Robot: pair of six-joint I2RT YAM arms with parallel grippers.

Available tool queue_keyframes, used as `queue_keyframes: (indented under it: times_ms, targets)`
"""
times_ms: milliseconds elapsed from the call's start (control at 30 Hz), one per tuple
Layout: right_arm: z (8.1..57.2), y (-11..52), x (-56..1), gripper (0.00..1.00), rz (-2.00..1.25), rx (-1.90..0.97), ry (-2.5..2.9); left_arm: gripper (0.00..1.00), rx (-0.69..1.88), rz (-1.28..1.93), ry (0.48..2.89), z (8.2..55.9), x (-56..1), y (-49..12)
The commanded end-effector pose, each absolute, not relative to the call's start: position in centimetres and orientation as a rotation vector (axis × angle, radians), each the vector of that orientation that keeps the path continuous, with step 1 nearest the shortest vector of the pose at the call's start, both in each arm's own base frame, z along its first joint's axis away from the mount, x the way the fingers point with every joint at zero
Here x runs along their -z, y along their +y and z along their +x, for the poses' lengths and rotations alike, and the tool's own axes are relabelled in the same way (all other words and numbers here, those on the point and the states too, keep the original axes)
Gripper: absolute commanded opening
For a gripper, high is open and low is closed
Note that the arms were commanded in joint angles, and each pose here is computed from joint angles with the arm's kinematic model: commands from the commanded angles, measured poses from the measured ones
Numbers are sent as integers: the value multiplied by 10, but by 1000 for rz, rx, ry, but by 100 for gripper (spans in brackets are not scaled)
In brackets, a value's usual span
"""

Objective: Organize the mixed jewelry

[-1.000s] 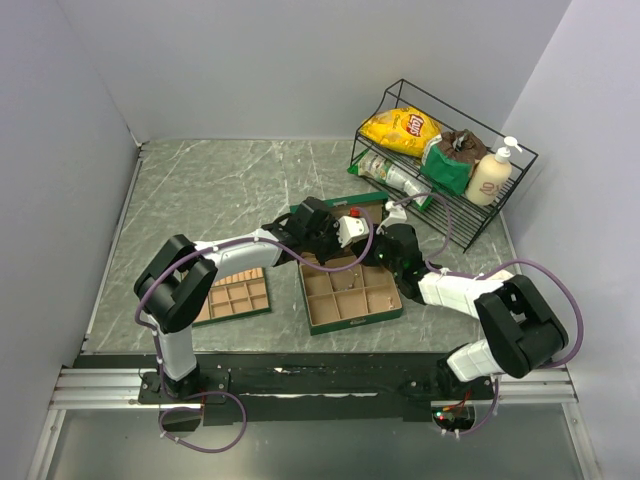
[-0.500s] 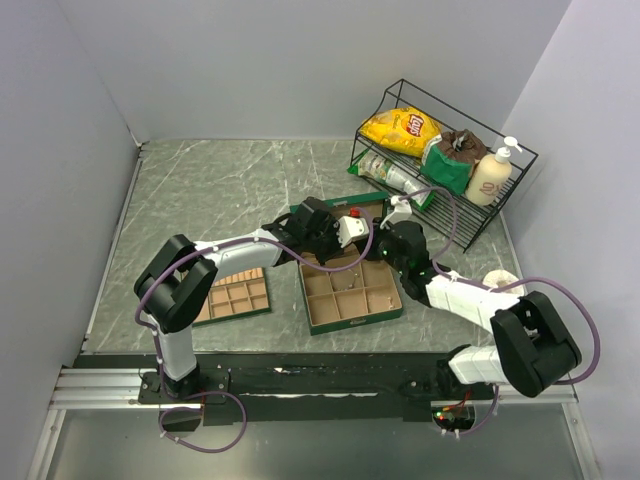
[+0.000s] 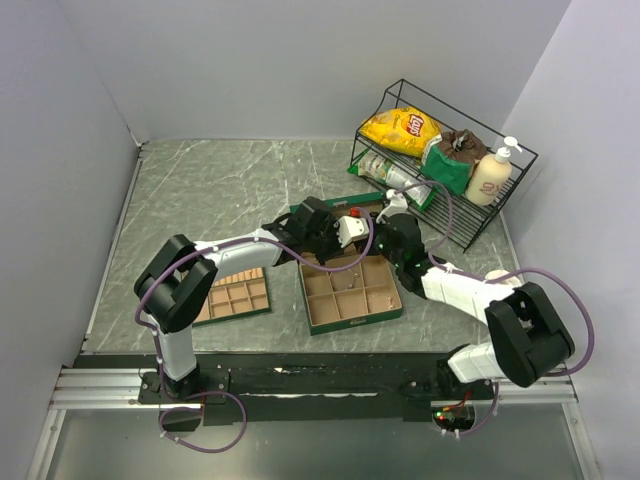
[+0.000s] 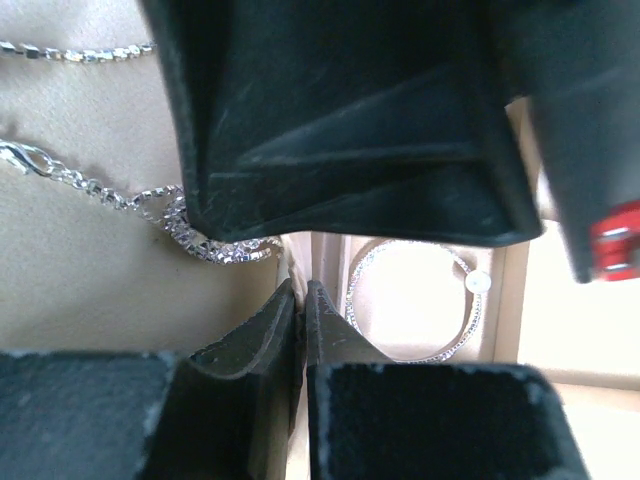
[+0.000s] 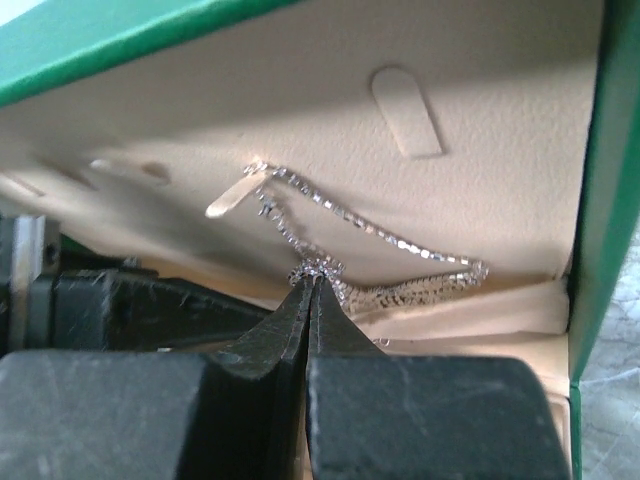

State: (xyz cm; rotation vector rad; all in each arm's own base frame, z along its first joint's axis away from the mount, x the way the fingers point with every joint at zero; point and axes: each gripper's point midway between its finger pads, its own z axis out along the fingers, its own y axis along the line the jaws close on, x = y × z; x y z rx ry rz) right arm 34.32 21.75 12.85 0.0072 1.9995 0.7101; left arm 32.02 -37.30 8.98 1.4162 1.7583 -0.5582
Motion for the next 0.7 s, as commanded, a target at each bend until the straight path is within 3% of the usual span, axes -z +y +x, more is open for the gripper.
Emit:
queue_keyframes:
  times_ms: [0,267,667]
  targets:
    - [353,218,-128,0,38,-677,2013,13,630,1433,1750,311,-97,-386]
    - [355,192,-119,0,153,-523,2068,13,625,1438,1738,311,-102,-385]
    - [340,190,-167,27,77,-596,1939,13,615,1428,1742,314,-101,-386]
